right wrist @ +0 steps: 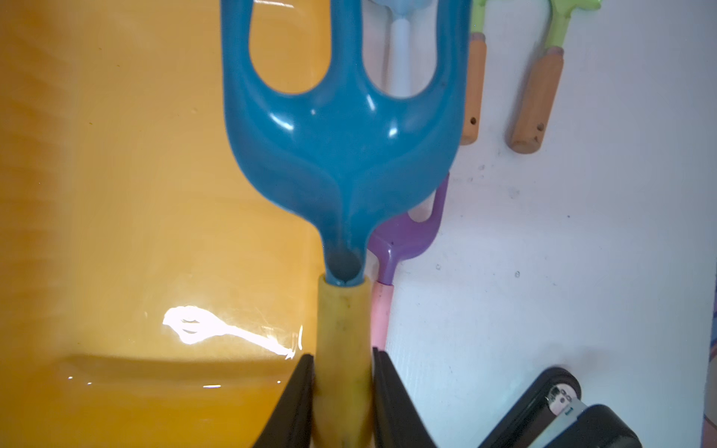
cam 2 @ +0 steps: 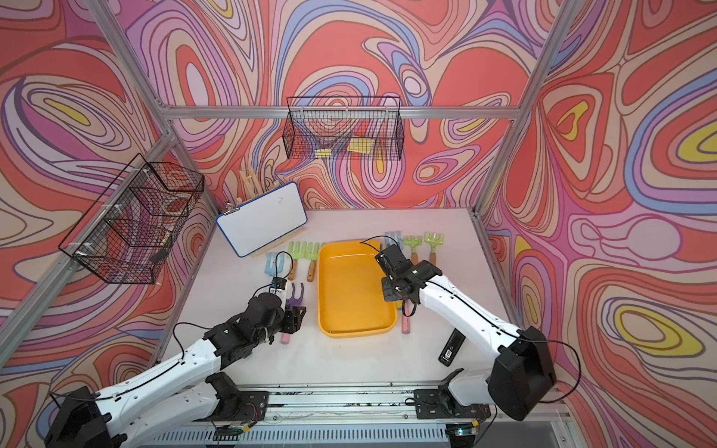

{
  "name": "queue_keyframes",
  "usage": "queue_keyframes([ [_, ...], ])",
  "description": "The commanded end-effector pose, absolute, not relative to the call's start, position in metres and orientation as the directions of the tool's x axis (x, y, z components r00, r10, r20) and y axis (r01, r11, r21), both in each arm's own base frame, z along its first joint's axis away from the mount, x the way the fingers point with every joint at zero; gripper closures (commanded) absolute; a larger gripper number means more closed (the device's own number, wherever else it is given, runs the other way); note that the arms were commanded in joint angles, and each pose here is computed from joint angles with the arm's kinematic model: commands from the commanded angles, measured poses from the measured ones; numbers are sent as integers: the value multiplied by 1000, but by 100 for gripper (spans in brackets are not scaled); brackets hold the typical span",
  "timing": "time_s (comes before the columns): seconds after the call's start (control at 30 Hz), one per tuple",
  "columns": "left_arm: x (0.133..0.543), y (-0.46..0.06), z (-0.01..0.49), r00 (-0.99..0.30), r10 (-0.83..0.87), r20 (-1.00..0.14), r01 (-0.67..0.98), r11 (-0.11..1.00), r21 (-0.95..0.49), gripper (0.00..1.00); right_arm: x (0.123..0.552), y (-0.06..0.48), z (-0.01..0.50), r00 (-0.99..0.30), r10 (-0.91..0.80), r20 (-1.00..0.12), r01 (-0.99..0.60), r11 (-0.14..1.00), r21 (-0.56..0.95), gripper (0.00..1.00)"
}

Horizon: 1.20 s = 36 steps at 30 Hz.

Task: Take the hand rake out of the storage box
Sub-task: Pick up the rake from the storage box, then place the rake at the center of the board.

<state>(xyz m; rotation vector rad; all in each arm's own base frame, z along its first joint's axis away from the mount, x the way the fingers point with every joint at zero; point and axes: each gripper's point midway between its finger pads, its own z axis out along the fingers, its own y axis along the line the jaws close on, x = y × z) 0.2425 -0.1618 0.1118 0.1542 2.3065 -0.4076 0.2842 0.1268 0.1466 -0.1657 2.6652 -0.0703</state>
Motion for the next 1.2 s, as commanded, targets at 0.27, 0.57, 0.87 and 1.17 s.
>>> queue_keyframes([
  [0.27,248,-166,119,-684,-20,-729,242,937,-252,40,281,69,129,-918,-28,-396,32,989,-144,87],
  [0.57,244,-159,121,-671,-53,-739,230,933,-276,40,290,42,107,-942,50,-332,101,985,-140,86],
  [0.87,246,-159,118,-683,-63,-728,226,929,-293,40,296,31,84,-968,73,-238,114,980,-163,85],
  [1.17,247,-157,117,-686,-75,-724,223,925,-308,40,290,34,61,-990,67,-128,87,983,-162,85],
])
